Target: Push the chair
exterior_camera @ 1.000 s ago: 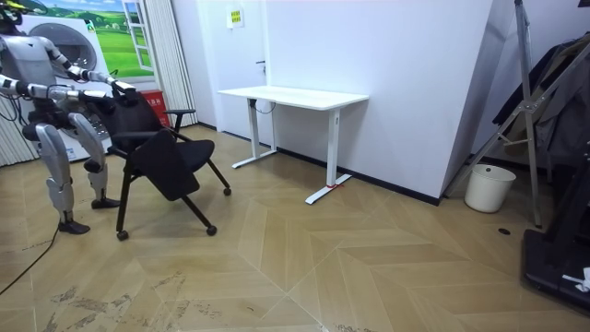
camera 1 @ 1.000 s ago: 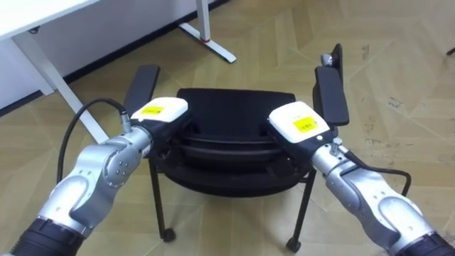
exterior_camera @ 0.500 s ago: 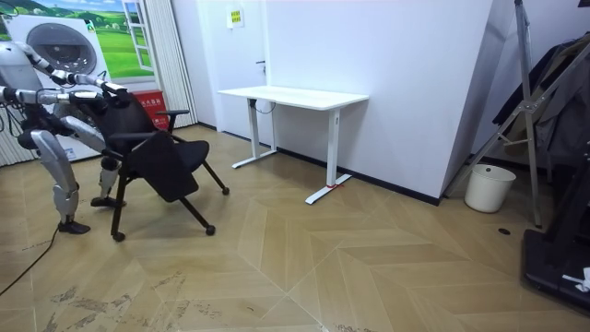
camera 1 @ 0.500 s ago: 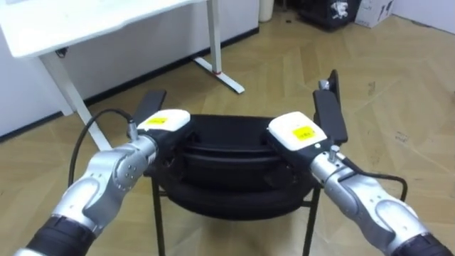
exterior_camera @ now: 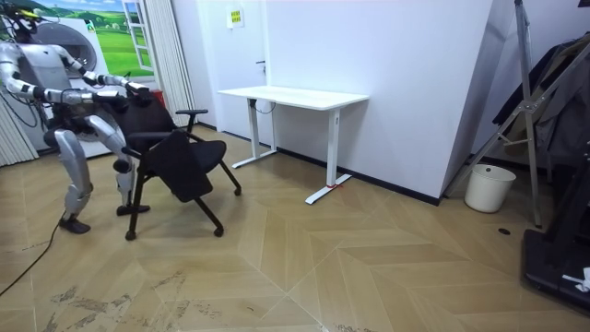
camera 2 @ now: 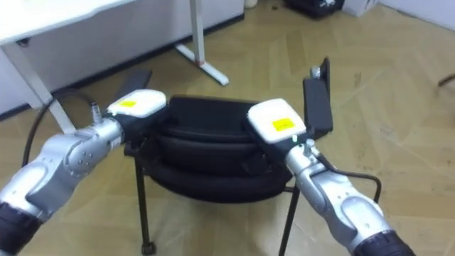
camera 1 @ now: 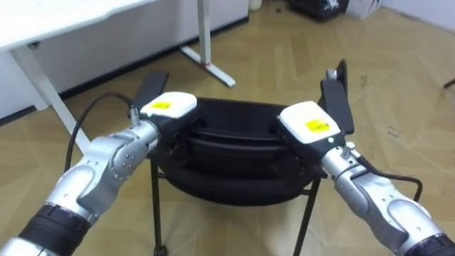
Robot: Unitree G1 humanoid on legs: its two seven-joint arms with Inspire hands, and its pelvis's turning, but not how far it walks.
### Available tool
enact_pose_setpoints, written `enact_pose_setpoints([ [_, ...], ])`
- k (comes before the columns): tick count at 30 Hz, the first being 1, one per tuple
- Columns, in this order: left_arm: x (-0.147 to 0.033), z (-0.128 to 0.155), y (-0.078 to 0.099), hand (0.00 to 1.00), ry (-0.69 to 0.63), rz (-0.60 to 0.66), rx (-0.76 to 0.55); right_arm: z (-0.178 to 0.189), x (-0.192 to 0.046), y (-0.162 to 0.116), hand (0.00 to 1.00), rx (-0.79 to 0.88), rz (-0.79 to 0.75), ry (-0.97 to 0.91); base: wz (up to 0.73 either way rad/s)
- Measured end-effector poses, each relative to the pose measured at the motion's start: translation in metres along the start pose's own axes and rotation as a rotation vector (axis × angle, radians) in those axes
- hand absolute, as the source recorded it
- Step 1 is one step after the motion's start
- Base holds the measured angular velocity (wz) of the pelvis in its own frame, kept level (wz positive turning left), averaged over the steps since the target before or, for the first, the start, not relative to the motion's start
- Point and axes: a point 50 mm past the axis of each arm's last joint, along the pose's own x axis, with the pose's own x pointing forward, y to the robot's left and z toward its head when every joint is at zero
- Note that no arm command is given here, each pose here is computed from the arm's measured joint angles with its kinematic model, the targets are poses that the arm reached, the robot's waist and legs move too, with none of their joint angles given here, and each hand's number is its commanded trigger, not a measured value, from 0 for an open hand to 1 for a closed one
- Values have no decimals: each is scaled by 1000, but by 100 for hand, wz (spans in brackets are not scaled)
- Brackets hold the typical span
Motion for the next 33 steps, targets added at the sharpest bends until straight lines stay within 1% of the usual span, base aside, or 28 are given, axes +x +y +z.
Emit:
enact_pose_setpoints([
  [12, 3, -4, -10, 100, 0, 4, -3, 1, -1, 12, 100, 12, -5, 3, 10],
  [17, 5, -3, -18, 100, 5, -19, 0, 2, -5, 22, 100, 24, 17, 6, 28],
  [20, 5, -6, -22, 100, 15, -34, -4, 6, -4, 25, 100, 36, 30, 0, -3],
  [24, 4, -10, -21, 100, 23, -34, -3, 8, 1, 23, 100, 37, 36, -8, 11],
  [27, 6, -11, -22, 100, 29, -37, -14, 7, 4, 21, 100, 30, 44, -14, 50],
  [33, 13, -7, -6, 100, 36, 29, -4, 2, 18, 1, 100, -5, 24, -23, 34],
])
